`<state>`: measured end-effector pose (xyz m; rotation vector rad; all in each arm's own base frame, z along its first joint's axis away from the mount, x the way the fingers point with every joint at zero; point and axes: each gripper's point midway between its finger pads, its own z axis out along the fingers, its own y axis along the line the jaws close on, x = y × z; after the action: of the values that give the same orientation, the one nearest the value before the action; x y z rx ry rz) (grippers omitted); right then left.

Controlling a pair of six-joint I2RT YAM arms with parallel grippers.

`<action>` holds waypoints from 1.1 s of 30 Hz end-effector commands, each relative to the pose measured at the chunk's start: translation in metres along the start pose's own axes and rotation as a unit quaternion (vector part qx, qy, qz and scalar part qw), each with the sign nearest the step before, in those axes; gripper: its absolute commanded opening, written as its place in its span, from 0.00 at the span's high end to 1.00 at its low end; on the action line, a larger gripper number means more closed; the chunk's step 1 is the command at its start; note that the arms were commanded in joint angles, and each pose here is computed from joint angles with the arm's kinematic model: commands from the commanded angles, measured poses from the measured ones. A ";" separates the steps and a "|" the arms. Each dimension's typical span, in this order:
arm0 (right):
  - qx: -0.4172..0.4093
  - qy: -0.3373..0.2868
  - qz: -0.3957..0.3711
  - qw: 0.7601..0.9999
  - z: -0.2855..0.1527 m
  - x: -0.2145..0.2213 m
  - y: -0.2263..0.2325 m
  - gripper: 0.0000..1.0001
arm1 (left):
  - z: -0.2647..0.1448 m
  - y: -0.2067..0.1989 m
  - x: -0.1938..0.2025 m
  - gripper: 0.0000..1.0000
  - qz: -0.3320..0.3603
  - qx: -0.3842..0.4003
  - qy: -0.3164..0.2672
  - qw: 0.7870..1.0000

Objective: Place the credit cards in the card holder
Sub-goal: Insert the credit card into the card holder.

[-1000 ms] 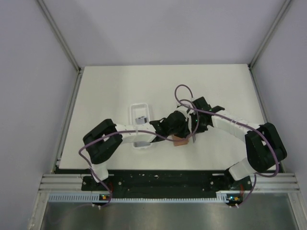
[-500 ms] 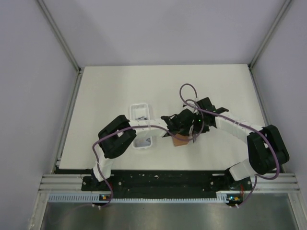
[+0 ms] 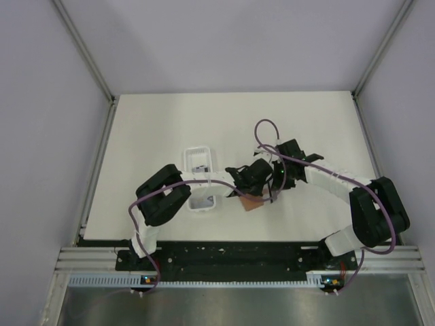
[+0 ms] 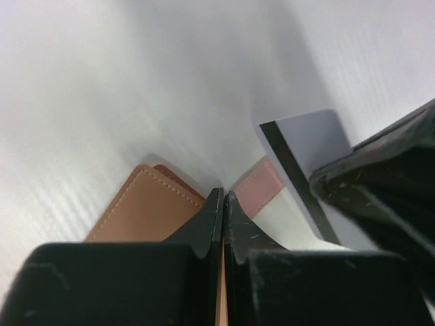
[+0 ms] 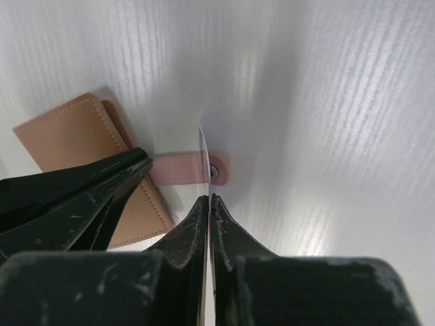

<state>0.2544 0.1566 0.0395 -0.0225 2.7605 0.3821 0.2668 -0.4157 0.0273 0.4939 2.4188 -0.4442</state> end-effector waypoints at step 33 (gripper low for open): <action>-0.052 0.019 0.078 0.995 -0.015 0.059 0.000 1.00 | -0.096 0.037 0.075 1.00 -0.099 0.041 0.015 0.994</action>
<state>0.2216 0.1610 0.0361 0.0856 2.7389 0.5330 0.1755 -0.3121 0.0478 0.3341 2.4833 -0.6093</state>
